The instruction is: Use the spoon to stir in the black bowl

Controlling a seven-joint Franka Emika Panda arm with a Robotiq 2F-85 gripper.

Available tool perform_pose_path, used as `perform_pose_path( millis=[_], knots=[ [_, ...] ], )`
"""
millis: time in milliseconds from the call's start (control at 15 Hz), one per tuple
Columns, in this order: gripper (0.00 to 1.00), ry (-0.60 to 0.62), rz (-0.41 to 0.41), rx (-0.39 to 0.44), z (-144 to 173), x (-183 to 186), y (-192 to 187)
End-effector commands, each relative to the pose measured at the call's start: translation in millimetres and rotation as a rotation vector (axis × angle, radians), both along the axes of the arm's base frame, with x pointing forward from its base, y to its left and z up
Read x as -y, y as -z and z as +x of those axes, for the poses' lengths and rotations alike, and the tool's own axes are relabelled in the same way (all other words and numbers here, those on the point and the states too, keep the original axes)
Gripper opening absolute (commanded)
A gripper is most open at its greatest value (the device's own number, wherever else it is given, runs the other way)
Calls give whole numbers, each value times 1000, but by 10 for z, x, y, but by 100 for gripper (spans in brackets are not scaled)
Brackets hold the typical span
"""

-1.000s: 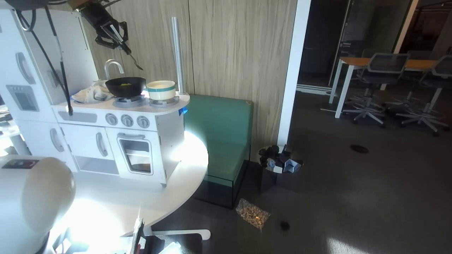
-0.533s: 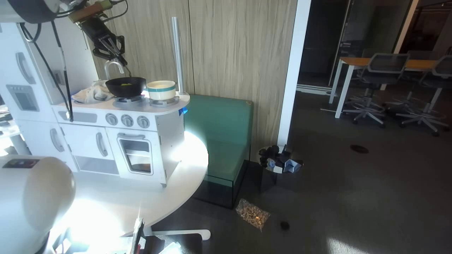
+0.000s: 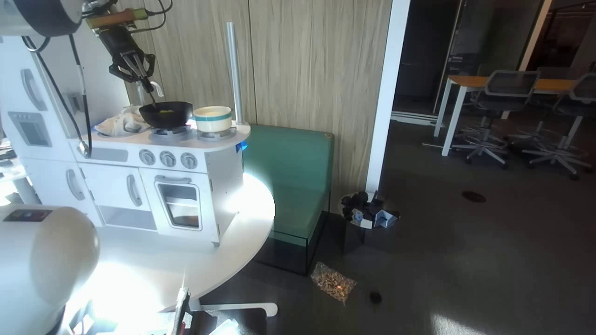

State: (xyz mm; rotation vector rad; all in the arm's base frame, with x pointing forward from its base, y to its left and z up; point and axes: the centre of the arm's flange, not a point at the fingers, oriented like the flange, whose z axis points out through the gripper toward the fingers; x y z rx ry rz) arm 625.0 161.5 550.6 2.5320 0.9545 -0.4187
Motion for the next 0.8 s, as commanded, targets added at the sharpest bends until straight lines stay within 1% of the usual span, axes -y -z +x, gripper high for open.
perform_pose_path(
  millis=[0, 133, 333, 467, 667, 733],
  knots=[
    [2, -6, 74, 19, 200, 20, -121],
    [2, 37, 111, 3, 290, 130, -104],
    [2, 90, 149, 23, 435, 347, -36],
    [2, 94, 185, 70, 506, 411, -41],
    [2, 76, 238, 151, 569, 399, -109],
    [2, 78, 241, 152, 590, 390, -108]
  ],
)
